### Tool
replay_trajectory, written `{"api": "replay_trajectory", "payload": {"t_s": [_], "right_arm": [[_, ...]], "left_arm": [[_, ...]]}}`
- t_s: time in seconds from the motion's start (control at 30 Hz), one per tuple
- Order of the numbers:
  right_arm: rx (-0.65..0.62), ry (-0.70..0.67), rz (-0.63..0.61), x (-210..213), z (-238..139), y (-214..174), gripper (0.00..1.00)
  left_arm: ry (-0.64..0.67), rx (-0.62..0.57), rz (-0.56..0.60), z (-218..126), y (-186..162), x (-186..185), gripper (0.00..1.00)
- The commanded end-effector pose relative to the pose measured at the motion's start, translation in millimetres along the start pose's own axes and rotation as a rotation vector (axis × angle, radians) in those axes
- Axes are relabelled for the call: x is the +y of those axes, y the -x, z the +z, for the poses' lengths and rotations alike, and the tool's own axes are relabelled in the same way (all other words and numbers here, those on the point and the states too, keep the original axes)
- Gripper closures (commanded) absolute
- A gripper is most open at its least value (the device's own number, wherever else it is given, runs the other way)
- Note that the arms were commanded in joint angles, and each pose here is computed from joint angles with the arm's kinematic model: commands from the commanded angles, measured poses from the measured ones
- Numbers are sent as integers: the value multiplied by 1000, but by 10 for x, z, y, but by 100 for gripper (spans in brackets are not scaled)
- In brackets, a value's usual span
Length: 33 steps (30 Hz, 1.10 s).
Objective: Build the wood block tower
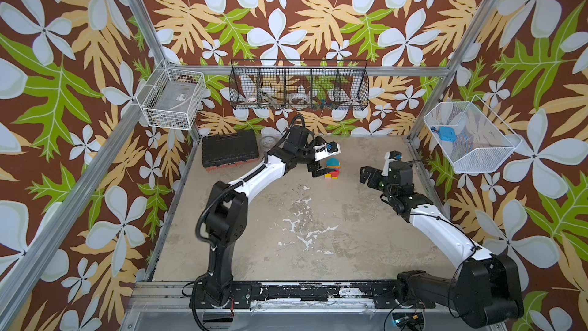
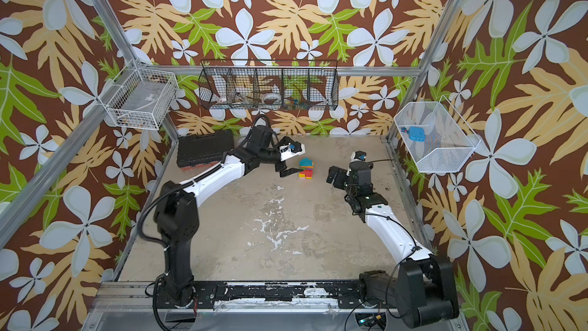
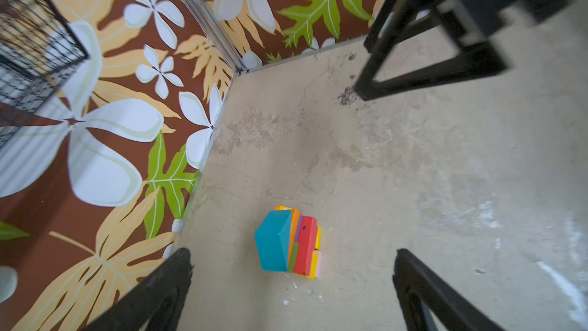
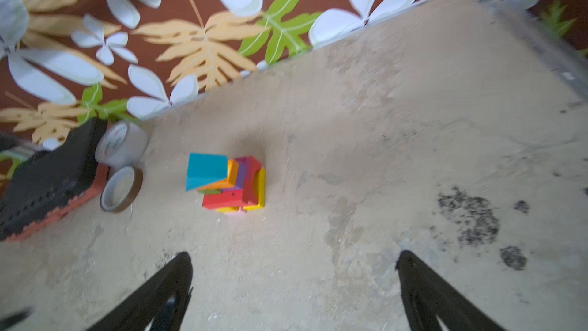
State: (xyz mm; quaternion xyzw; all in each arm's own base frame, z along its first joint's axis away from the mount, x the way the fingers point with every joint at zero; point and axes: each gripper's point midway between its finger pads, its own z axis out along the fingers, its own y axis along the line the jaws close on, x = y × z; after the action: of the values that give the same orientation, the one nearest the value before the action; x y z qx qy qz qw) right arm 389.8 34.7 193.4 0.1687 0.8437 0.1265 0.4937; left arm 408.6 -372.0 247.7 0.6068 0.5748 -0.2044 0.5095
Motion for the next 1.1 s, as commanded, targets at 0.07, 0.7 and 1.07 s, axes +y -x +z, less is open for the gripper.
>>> {"api": "replay_trajectory", "payload": {"t_s": [0.07, 0.7, 1.07], "right_arm": [[-212, -124, 81, -333, 2, 409, 0], [-356, -412, -360, -1036, 134, -309, 6], [-400, -153, -445, -767, 50, -488, 0]], "left_arm": [[408, -194, -180, -841, 246, 169, 0], [1373, 237, -585, -2622, -2196, -61, 0], [1358, -45, -668, -2945, -2471, -333, 0]]}}
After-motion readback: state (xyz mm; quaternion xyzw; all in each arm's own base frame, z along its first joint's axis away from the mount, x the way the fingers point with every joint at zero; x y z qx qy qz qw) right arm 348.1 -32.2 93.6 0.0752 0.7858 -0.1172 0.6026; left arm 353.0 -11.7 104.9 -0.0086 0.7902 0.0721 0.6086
